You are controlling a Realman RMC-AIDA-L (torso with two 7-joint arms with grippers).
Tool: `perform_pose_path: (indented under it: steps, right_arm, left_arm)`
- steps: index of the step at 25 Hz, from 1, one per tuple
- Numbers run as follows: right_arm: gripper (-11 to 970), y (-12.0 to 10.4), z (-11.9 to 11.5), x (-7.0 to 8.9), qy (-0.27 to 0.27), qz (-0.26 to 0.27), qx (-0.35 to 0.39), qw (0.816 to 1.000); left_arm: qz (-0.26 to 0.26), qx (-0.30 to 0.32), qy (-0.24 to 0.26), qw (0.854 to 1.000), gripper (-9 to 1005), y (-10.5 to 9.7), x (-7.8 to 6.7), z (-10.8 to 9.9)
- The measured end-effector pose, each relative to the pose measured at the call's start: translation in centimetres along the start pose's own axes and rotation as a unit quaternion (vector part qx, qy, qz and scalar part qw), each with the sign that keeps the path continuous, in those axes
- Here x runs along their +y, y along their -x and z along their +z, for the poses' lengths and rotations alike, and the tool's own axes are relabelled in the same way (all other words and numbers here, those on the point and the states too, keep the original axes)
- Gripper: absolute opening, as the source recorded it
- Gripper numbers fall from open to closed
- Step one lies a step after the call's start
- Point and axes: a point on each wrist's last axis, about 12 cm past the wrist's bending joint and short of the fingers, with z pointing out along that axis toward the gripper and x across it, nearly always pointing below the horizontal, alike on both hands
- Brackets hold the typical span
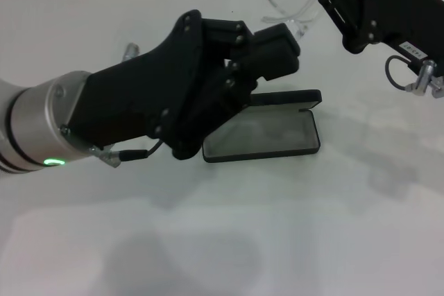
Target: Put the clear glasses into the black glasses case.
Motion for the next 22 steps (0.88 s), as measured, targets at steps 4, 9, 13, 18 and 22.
perform_pose_path:
  steps: [4,9,13,18,22]
  right_arm:
    - [139,0.0,-0.6,0.0,-0.013,-0.009,0.000,1.000]
    - [139,0.5,-1.5,-0.2,-0.045,-0.017,-0.016,0.999]
    - [140,1.4,-2.1,-0.3,-0.061,-0.023,-0.050,0.997]
    - [140,2.2,-1.5,-0.5,-0.056,-0.027,-0.089,0.994]
    - [141,1.8,-0.2,-0.6,-0.037,-0.021,-0.081,0.996]
  left_arm:
    - [0.007,-0.005,0.006,1.000,54,0.2,-0.2,-0.4]
    - [0.009,-0.007,0.013,1.000,54,0.3,-0.3,-0.6]
    - [0.009,-0.005,0.020,1.000,54,0.1,-0.4,-0.8]
    - [-0.002,0.012,0.011,1.000,55,-0.3,-0.1,-0.5]
    - [-0.016,0.023,-0.002,1.000,55,-0.9,0.3,0.2]
